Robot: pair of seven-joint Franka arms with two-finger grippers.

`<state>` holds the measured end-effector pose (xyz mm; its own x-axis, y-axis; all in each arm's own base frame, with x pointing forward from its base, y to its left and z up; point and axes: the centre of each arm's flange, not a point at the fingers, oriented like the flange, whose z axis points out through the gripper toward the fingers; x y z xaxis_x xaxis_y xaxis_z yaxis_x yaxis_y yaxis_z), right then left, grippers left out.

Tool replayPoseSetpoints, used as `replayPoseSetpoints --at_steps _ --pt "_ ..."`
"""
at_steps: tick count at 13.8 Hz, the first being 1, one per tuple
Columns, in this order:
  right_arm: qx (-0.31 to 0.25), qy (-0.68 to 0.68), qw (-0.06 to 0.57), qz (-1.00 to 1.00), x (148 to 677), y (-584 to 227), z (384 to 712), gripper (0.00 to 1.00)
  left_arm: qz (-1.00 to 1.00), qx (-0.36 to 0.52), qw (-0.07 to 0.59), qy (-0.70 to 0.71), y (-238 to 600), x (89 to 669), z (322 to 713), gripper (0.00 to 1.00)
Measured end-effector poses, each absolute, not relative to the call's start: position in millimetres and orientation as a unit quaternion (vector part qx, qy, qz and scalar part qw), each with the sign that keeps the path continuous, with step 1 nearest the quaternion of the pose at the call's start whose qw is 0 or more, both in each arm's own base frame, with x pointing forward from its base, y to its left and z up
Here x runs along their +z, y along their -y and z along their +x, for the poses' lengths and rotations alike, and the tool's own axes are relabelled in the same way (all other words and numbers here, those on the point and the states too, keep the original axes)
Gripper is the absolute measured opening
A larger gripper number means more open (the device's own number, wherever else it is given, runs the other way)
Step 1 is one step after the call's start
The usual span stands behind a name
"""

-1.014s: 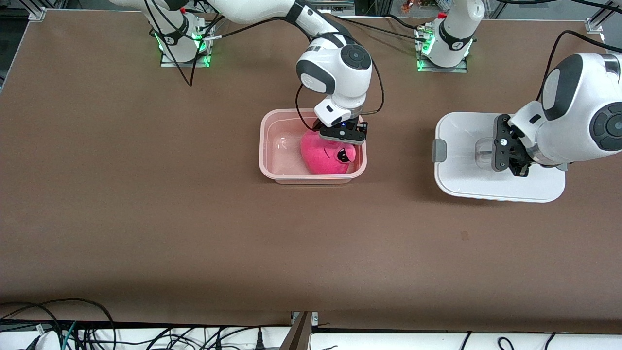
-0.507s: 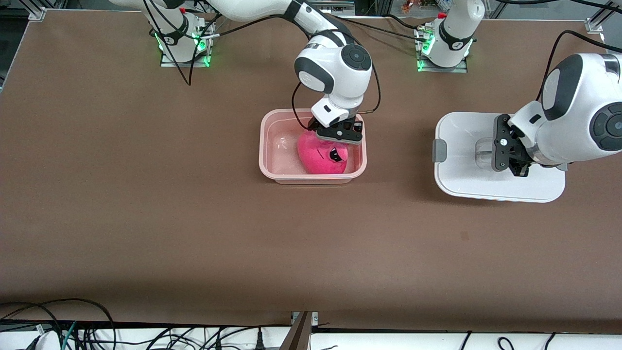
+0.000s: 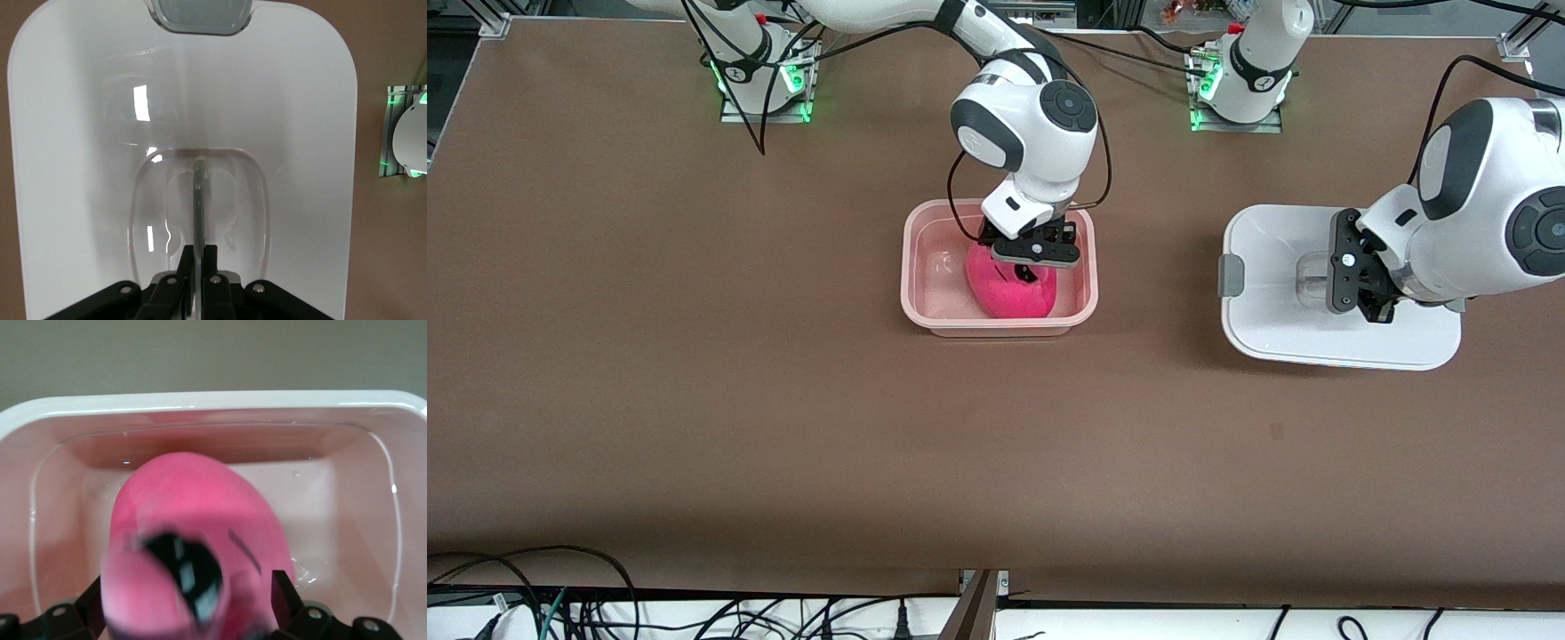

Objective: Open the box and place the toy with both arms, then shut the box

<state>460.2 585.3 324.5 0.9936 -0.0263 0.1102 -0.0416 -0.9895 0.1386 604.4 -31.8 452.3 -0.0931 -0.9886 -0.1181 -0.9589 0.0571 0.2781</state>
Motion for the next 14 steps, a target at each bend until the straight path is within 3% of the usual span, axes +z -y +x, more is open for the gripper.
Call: replayPoseSetpoints --at_steps 5,7,11,12,14 --pt "0.045 -0.003 0.085 0.995 327.8 -571.9 470.6 0.96 0.671 -0.144 0.052 0.726 32.7 452.3 604.4 0.07" --pt "0.044 -0.004 0.086 0.995 328.9 -571.8 470.1 0.77 0.67 -0.144 0.052 0.726 33.7 452.3 604.3 0.07" --pt "0.044 -0.004 0.086 0.995 328.7 -571.8 469.8 0.74 0.67 -0.144 0.052 0.727 34.3 452.3 604.3 0.07" --pt "0.044 -0.004 0.086 0.995 328.7 -571.8 469.8 0.68 0.67 -0.144 0.052 0.727 34.4 452.3 604.3 0.07" --pt "0.044 -0.004 0.086 0.995 328.7 -571.8 469.8 0.44 0.67 -0.144 0.052 0.727 34.4 452.3 604.3 0.07"
